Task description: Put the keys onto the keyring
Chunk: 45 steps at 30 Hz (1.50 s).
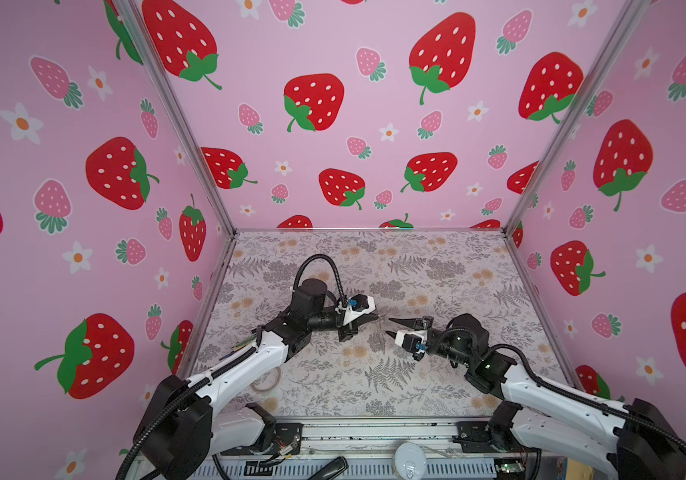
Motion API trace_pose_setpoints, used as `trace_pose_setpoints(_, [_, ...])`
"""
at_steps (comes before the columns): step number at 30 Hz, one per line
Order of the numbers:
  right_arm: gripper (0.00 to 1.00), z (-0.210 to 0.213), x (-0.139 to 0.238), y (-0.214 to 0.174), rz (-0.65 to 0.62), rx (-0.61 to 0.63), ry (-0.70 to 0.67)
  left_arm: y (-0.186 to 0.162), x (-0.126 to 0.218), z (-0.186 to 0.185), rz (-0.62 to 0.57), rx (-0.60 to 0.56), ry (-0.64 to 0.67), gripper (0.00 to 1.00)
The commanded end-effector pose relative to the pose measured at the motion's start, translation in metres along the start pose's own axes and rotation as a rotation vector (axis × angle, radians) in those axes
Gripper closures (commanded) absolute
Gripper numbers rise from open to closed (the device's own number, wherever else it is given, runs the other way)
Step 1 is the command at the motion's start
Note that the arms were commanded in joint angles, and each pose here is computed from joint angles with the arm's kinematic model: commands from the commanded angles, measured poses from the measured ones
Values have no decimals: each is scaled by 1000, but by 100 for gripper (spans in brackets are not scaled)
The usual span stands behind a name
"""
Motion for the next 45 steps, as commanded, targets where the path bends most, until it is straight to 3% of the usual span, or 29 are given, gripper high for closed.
trace_pose_setpoints(1, [65,-13,1,15,-64,-158,5,13,5,0,-61,-57,8,100])
trace_pose_setpoints(7, [73,-28,-10,20,-79,-351,74,13,6,-3,-69,-74,3,100])
trace_pose_setpoints(14, [81,-23,-23,14,-24,-425,170,12,7,-3,-65,-82,5,100])
trace_pose_setpoints(26, [83,-28,-16,4,37,-439,66,12,7,-3,-64,-86,7,100])
trace_pose_setpoints(45, [86,-21,-24,3,21,-427,135,12,8,-5,-70,-101,-7,100])
Point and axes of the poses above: each gripper's point midway between its finger pads, its own x axis back along the fingers, its own z axis along the line the jaws close on, y = z × x, the point moved 5 cm from there along x, back along the fingers, and after that the axes turned 7 degrees about x, right-handed, at the moved point
